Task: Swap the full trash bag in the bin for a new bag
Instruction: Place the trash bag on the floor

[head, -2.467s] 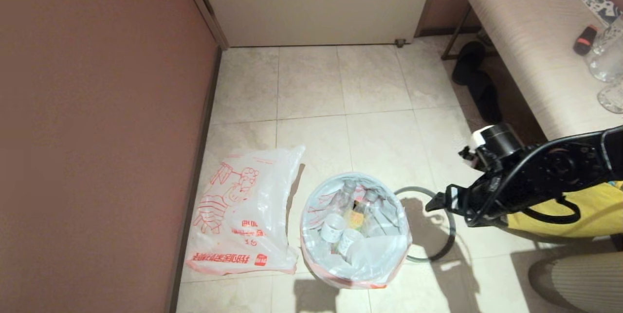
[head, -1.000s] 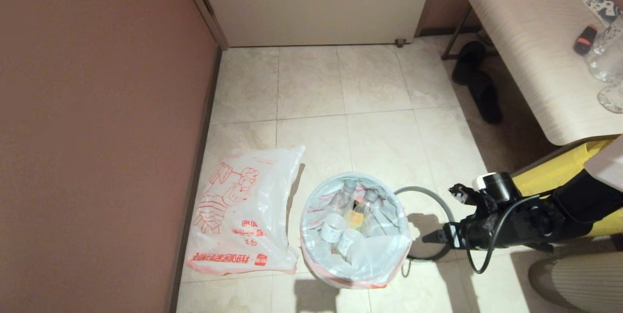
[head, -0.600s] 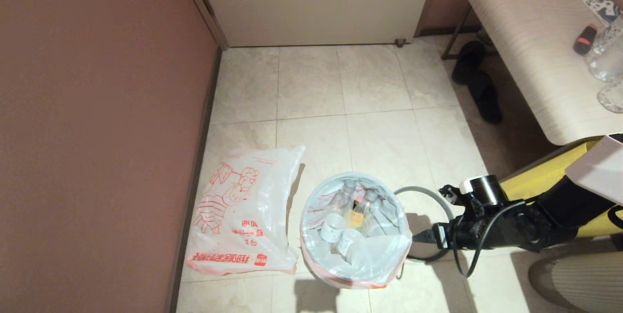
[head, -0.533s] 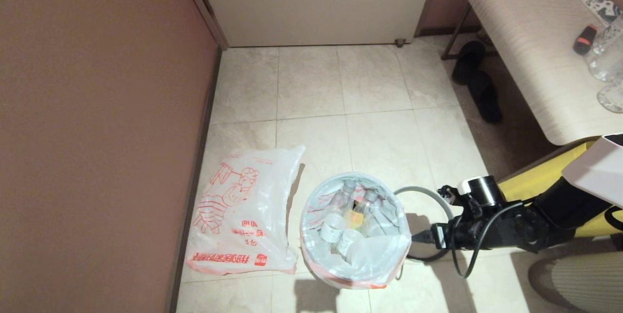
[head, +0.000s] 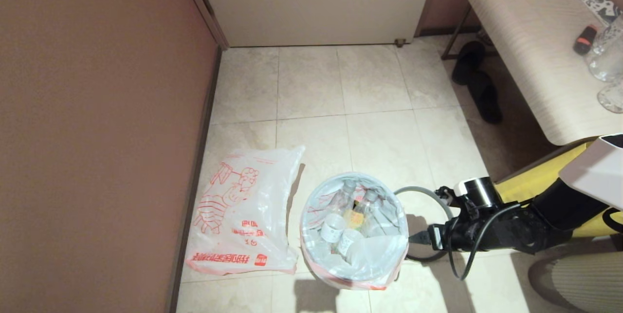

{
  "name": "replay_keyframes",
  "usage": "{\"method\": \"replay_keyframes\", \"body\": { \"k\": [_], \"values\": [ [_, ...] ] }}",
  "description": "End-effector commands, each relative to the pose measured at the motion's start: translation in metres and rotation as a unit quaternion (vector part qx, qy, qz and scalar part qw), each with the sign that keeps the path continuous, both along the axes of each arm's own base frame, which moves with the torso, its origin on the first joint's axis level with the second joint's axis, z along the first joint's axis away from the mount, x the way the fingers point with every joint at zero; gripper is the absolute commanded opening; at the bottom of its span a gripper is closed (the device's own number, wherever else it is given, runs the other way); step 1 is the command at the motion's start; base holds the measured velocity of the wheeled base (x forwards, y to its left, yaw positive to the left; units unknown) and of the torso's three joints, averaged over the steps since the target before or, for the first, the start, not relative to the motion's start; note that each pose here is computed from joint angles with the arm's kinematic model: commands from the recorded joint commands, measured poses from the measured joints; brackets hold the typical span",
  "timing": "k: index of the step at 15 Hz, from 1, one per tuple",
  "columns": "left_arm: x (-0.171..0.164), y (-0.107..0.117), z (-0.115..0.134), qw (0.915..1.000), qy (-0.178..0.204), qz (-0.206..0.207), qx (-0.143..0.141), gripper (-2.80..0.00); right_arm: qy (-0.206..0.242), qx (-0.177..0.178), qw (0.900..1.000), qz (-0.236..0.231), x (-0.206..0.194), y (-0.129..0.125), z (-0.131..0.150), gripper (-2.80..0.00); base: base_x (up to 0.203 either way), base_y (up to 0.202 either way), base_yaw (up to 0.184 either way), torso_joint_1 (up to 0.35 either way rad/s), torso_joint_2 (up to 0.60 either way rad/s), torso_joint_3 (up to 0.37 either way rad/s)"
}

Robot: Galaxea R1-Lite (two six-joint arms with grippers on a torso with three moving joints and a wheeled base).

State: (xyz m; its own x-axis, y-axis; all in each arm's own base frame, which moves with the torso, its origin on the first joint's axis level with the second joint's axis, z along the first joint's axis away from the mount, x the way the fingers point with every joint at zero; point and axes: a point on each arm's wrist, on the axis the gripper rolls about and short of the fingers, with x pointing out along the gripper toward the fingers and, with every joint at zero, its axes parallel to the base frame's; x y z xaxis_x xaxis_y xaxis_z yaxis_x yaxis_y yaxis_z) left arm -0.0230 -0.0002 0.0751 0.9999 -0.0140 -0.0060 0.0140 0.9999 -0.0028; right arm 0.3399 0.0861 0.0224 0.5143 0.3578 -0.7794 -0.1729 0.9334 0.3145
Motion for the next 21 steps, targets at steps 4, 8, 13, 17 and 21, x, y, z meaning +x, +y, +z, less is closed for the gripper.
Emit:
{"method": "replay_keyframes", "body": {
  "k": [4, 8, 13, 17, 21],
  "values": [
    [0.000, 0.000, 0.000, 1.0000, 0.000, 0.000, 0.000, -2.80, -0.002, -0.002, 1.000, 0.009, -0.004, 0.006, 0.001, 0.00, 0.000, 0.000, 0.000, 0.000, 0.00, 0.000],
    [0.000, 0.000, 0.000, 1.0000, 0.000, 0.000, 0.000, -2.80, 0.001, -0.013, 1.000, 0.007, -0.001, 0.011, -0.006, 0.00, 0.000, 0.000, 0.000, 0.000, 0.00, 0.000],
    [0.000, 0.000, 0.000, 1.0000, 0.000, 0.000, 0.000, -2.80, -0.018, -0.045, 0.999, -0.017, 0.007, 0.015, -0.019, 0.00, 0.000, 0.000, 0.000, 0.000, 0.00, 0.000],
    [0.000, 0.000, 0.000, 1.0000, 0.000, 0.000, 0.000, -2.80, -0.041, -0.035, 0.998, -0.017, 0.013, 0.018, -0.035, 0.00, 0.000, 0.000, 0.000, 0.000, 0.00, 0.000],
    [0.000, 0.000, 0.000, 1.0000, 0.000, 0.000, 0.000, -2.80, -0.049, -0.038, 0.998, -0.016, 0.018, 0.021, -0.043, 0.00, 0.000, 0.000, 0.000, 0.000, 0.00, 0.000]
  ]
}}
